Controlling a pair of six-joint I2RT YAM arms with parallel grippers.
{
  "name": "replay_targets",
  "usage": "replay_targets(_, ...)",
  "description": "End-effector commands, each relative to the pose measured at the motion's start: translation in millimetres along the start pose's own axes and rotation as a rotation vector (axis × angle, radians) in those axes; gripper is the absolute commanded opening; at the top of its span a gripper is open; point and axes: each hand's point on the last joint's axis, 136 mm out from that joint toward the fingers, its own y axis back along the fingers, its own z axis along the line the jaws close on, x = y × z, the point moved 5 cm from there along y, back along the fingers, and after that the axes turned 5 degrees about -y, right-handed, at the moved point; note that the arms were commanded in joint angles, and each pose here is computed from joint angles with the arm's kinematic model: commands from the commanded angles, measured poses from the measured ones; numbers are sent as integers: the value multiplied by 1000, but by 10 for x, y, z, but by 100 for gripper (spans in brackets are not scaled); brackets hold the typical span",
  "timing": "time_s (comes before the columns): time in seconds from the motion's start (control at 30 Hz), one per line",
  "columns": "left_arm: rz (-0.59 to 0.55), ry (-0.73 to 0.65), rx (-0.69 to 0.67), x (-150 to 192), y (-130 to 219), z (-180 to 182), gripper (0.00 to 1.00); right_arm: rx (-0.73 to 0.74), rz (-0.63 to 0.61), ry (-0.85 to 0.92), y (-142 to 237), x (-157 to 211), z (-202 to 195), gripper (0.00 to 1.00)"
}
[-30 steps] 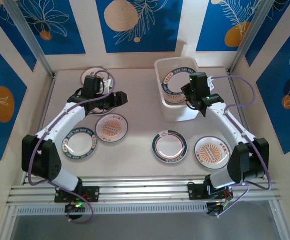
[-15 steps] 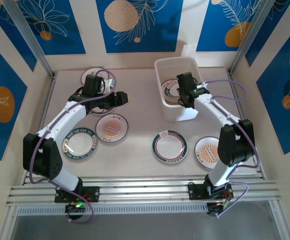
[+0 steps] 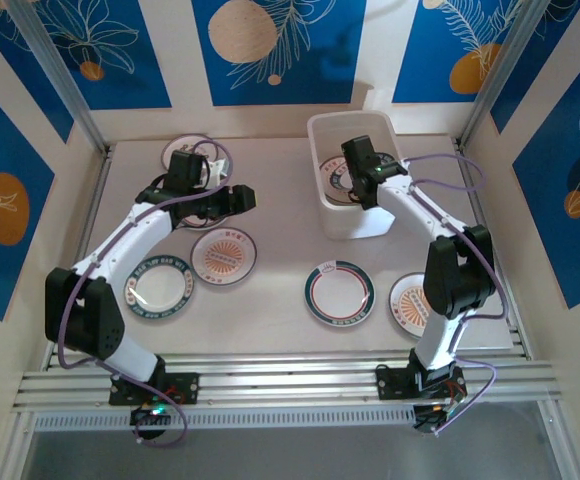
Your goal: Place the plates into the plastic bin on the countertop
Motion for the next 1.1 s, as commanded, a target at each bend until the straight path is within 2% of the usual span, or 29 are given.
replay_targets(0.0, -1, -28, 15, 43, 100, -32, 69, -64, -67, -51, 97, -85, 225, 0)
replay_targets(0.17, -4, -30, 17, 51, 110, -34, 69, -83, -65, -47, 106, -90, 343, 0)
replay_targets(0.47, -6, -38, 19, 70, 142, -52, 69, 21, -35, -108, -223, 32, 194, 0)
replay_targets(0.67, -6, -36, 16, 101, 165, -49, 69, 38, -39, -106, -384, 57, 199, 0)
replay_targets(0.83, -12, -34, 15, 108, 183, -53, 69, 84, -37, -99, -470, 107, 161, 8)
replay_targets(1.07, -18, -33, 16, 117, 222, -70, 69, 97, -23, -78, -590, 141, 182, 13)
